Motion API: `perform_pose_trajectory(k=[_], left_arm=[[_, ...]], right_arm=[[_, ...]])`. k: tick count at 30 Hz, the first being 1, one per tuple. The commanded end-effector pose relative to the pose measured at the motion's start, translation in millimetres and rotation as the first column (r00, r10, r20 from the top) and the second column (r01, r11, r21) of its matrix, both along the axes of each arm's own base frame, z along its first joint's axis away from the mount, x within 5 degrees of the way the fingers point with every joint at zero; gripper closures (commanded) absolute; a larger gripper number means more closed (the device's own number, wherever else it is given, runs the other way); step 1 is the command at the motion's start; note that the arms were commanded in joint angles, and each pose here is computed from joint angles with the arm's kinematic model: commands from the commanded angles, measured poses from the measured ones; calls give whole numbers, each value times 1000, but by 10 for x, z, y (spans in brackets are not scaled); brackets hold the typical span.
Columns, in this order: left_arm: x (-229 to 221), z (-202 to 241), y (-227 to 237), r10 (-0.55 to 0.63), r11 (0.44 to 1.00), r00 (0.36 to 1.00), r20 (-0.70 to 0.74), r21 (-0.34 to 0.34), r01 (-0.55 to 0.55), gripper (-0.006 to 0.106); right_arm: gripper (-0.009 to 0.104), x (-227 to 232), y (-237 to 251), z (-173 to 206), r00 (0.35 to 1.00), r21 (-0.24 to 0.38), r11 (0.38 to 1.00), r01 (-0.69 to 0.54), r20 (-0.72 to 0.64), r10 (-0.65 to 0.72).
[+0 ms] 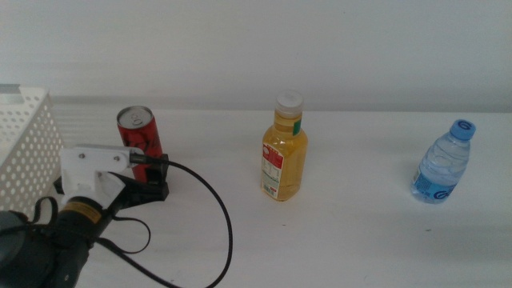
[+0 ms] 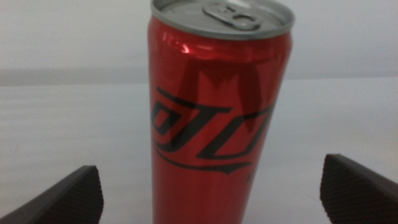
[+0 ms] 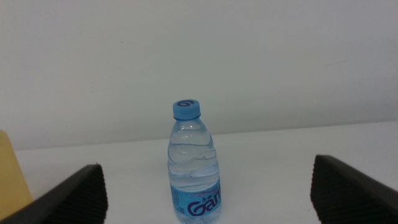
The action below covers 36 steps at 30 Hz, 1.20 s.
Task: Use arms to grab the bottles and put them into the dustbin to the left of the table.
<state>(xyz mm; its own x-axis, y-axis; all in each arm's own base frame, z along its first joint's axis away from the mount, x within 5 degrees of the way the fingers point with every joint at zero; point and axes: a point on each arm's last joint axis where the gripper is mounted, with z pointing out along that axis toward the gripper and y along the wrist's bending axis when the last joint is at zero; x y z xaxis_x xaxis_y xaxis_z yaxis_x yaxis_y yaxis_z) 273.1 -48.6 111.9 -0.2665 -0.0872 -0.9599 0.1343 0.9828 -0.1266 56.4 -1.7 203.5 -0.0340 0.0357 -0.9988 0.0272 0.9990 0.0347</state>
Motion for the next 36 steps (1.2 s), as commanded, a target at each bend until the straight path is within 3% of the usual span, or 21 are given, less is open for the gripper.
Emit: perform_pose_trajectory(k=[1, 36], left_arm=[[49, -27, -8, 4, 1000, 1000, -4, -1, -4, 7], [711, -194, -121, 6, 1000, 1000, 16, 19, -6, 8]], right_arm=[[8, -11, -1, -122, 1000, -12, 1000, 2, 2, -2], [8, -11, -1, -122, 1000, -12, 1000, 2, 2, -2]])
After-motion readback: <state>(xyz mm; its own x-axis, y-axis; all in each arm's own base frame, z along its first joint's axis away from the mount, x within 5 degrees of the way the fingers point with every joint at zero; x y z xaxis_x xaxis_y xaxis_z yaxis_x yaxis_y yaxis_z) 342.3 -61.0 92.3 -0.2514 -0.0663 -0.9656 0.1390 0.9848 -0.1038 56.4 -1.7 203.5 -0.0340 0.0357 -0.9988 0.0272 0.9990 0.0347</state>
